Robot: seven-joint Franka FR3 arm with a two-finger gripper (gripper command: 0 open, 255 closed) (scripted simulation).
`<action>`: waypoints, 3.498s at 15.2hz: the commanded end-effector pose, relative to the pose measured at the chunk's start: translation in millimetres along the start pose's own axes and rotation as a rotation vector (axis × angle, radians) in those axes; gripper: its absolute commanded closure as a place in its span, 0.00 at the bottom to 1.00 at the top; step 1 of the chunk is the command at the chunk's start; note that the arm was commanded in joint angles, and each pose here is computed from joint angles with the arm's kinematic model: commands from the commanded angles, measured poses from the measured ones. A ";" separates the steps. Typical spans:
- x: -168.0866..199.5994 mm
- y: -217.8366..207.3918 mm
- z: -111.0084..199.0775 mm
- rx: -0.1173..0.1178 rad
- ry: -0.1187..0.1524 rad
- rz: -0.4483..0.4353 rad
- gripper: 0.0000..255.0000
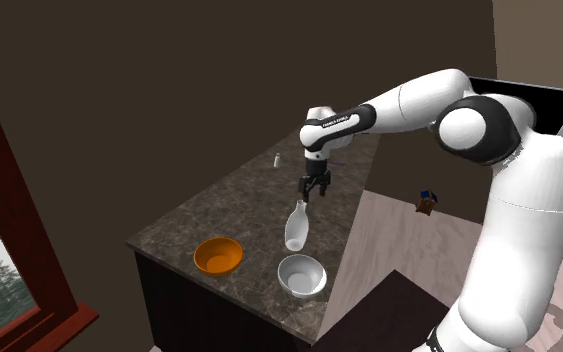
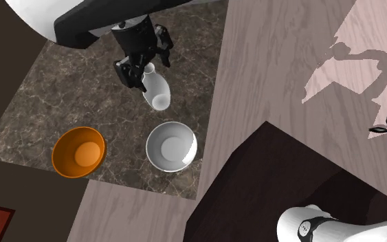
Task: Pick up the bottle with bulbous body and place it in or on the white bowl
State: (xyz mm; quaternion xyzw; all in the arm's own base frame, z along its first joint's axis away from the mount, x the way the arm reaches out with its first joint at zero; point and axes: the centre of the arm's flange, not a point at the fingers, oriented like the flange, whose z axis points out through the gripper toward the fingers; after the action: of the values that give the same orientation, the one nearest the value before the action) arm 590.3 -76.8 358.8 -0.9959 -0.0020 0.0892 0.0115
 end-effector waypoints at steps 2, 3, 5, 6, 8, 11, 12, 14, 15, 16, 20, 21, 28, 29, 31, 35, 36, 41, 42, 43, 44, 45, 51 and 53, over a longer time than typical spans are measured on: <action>34.1 15.2 21.0 -0.009 -0.004 0.002 0.00; 45.6 19.1 26.3 -0.011 -0.006 0.003 0.00; 68.5 27.1 37.0 -0.017 -0.009 0.004 0.00; 80.0 31.0 42.4 -0.019 -0.010 0.004 0.00; 102.9 39.1 53.1 -0.025 -0.013 0.006 0.00; 130.0 48.8 65.9 -0.031 -0.017 0.007 0.00; 130.0 49.0 71.2 -0.031 -0.017 0.007 0.00; 129.7 49.3 81.8 -0.031 -0.017 0.007 0.00; 129.7 49.4 87.0 -0.031 -0.017 0.007 0.00; 129.6 49.6 92.3 -0.031 -0.017 0.007 0.00; 129.4 50.0 105.9 -0.031 -0.017 0.007 0.00; 129.4 50.0 105.9 -0.031 -0.017 0.007 0.00; 129.3 50.0 105.8 -0.031 -0.017 0.007 1.00; 129.4 50.0 105.8 -0.031 -0.017 0.007 1.00; 129.3 50.0 105.9 -0.031 -0.017 0.007 1.00; 129.4 50.0 105.9 -0.031 -0.017 0.007 1.00; 129.4 50.0 105.9 -0.031 -0.017 0.007 1.00; 124.6 49.4 79.9 -0.031 -0.017 0.007 1.00; 123.6 49.3 74.7 -0.031 -0.017 0.007 1.00; 122.7 49.2 69.6 -0.031 -0.017 0.007 1.00; 121.9 49.0 64.4 -0.031 -0.017 0.007 1.00; 120.8 48.9 59.2 -0.031 -0.017 0.007 1.00; 115.3 48.2 28.0 -0.031 -0.017 0.007 1.00; 113.4 47.9 17.6 -0.031 -0.017 0.007 1.00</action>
State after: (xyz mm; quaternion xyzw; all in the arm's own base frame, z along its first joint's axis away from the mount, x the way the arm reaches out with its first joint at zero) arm 698.8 -122.6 314.9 -0.9952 0.0000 0.0976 -0.0043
